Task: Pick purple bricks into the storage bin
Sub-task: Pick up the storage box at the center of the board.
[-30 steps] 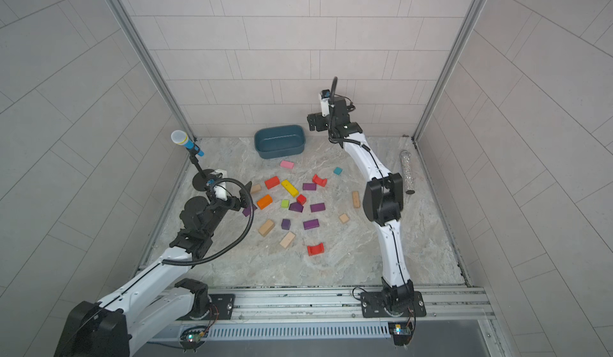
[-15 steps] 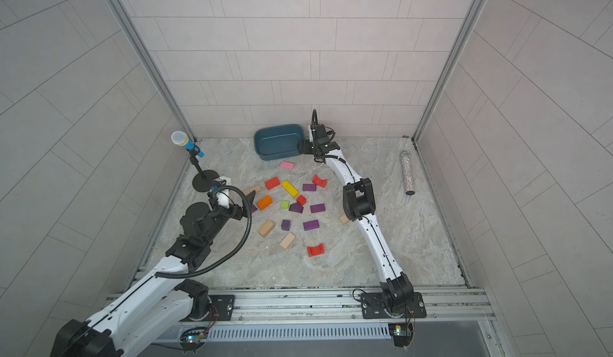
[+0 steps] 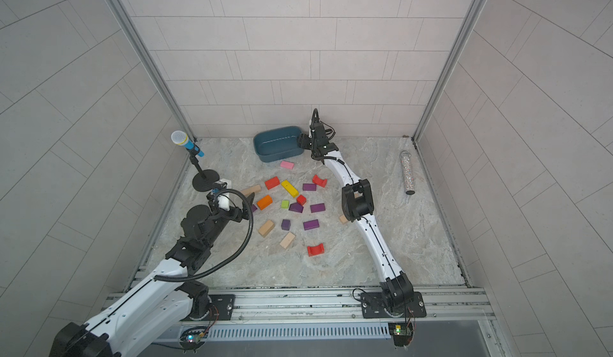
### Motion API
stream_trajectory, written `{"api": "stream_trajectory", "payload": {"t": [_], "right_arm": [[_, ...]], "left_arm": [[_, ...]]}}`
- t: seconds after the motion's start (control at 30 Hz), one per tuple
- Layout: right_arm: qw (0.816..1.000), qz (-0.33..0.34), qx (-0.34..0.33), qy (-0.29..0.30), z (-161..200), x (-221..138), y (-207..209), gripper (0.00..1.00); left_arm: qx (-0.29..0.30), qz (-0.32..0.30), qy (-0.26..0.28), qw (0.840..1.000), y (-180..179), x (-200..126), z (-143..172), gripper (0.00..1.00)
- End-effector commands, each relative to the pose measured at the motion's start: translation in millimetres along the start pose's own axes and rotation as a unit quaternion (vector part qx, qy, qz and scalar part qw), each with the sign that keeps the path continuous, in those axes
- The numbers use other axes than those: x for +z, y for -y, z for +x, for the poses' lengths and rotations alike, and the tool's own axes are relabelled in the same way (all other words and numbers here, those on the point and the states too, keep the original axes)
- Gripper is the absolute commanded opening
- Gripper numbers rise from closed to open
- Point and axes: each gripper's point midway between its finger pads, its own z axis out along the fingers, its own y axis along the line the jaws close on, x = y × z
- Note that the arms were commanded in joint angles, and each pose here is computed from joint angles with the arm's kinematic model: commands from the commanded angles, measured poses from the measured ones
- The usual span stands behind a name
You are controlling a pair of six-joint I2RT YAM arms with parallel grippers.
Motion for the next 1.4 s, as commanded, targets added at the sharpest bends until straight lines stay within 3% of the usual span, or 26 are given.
{"api": "stream_trajectory", "payload": {"t": [0.0, 0.2, 0.33, 0.47, 0.73, 0.9, 1.13, 1.37], "right_arm": [[1.0, 0.008, 0.015, -0.002, 14.3, 10.9, 9.4, 0.67], [1.0, 0.008, 0.014, -0.004, 21.6, 15.8, 13.0, 0.51], [1.0, 0.003, 0.016, -0.001, 18.2, 14.5, 9.5, 0.29], [0.999, 0.0, 0.032, 0.012, 7.1, 8.4, 2.9, 0.15], [0.993, -0.014, 0.104, 0.053, -21.9, -2.5, -4.8, 0.0], [0.98, -0.032, 0.17, 0.101, -49.6, -19.8, -15.2, 0.0], [0.963, -0.002, 0.199, 0.182, -91.2, -90.0, -16.2, 0.0], [0.938, 0.132, 0.245, 0.206, -84.4, -157.9, 35.4, 0.0]], "left_arm": [[-0.015, 0.008, 0.002, 1.0, 2.7, -7.4, 11.9, 1.0], [-0.025, 0.005, 0.001, 1.0, 0.6, -16.2, 26.5, 1.0], [-0.024, 0.001, 0.006, 1.0, -0.8, -18.5, 24.6, 1.0], [-0.023, -0.002, 0.006, 1.0, -1.9, -18.7, 25.9, 1.0], [-0.025, -0.001, 0.01, 1.0, -1.8, -19.3, 24.1, 1.0], [-0.026, 0.001, 0.012, 1.0, -1.0, -19.6, 22.6, 1.0], [-0.032, 0.011, 0.018, 0.999, 2.6, -20.2, 18.6, 1.0], [-0.044, 0.026, 0.031, 0.998, 7.3, -24.8, 8.7, 1.0]]}}
